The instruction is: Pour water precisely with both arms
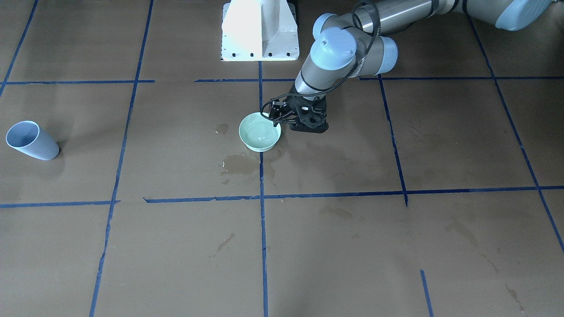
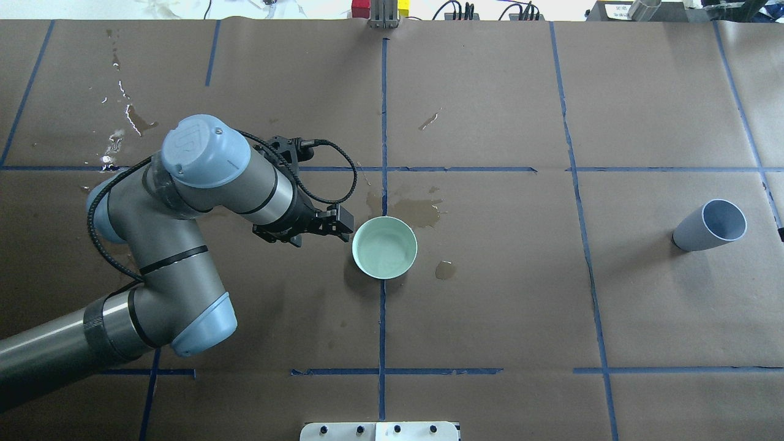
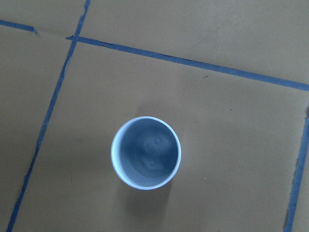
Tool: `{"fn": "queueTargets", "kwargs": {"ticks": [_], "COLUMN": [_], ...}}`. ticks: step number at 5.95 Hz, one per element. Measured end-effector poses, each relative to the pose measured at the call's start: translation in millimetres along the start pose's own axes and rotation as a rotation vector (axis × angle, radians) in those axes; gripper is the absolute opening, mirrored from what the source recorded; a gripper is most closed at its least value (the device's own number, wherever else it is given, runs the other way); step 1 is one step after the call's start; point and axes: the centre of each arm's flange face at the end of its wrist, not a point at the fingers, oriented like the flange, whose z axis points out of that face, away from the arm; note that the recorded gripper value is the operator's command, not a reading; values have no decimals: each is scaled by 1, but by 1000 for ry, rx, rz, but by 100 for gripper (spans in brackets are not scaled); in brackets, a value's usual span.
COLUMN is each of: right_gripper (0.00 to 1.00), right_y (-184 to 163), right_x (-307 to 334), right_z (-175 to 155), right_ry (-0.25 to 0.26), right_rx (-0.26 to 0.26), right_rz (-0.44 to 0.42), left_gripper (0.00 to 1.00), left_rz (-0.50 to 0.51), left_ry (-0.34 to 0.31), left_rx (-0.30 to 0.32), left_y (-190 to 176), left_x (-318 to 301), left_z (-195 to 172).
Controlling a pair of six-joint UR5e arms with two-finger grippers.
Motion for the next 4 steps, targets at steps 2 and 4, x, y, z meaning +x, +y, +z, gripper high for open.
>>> {"fn": "queueTargets", "kwargs": {"ticks": [2,4], "right_gripper": [100,100], "right_y": [28,53], "right_x": [-33,-64], "right_z": [29,76], "right_ry": [6,110], "right_rx": [89,204], "right_rz": [13,28], "left_gripper": [94,95], "left_rz": [-16,-23], "left_ry": [3,0], "left_rx": [17,27], "left_y": [-1,0], "left_x": [-15,-29], "left_z": [-15,-24]}}
